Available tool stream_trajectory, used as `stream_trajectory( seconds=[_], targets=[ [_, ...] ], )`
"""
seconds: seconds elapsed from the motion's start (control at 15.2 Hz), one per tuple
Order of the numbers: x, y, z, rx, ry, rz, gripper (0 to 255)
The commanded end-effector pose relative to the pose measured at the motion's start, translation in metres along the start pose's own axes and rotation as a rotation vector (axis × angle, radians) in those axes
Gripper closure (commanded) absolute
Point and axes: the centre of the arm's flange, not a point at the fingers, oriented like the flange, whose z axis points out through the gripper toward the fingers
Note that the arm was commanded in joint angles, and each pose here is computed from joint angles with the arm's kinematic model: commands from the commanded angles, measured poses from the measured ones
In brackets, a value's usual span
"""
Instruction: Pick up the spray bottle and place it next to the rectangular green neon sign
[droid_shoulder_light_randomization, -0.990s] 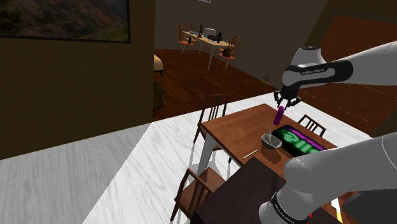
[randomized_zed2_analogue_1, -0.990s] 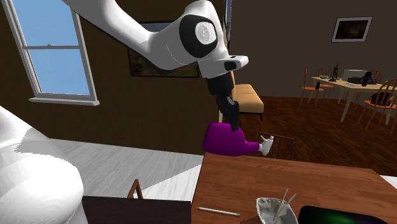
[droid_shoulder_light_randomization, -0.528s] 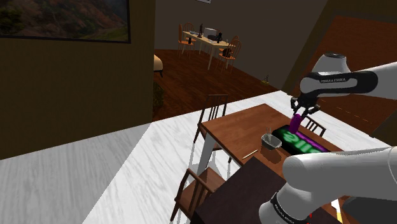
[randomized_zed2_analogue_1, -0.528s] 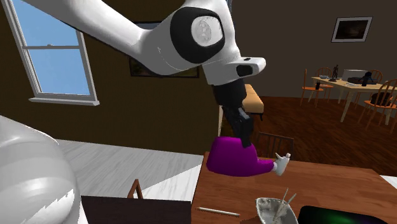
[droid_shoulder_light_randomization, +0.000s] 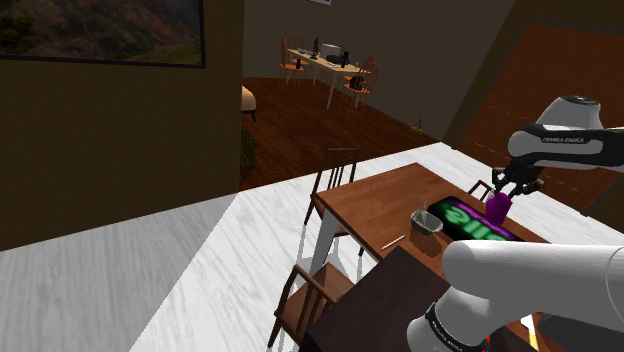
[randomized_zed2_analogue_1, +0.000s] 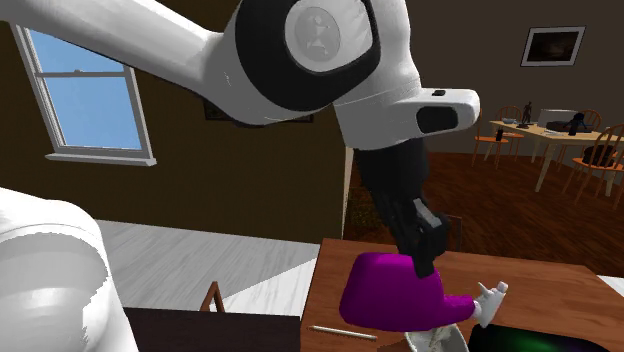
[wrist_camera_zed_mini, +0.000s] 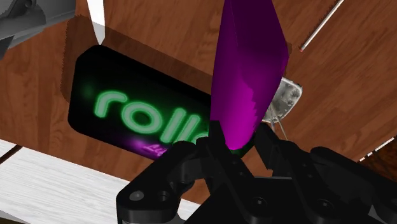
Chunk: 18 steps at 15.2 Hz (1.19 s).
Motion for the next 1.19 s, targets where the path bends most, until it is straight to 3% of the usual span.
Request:
stream_trajectory(
  seconds=[0.0,0.59,1.12],
  targets=[
    [-0.003,0.025,0.000,0.000,0.000,-0.002,255],
    [-0.012,0.147,0.007,0.000,0.000,-0.002,255],
    [-0.025,0.143,0.047,0.000,0.000,-0.002,255]
  ],
)
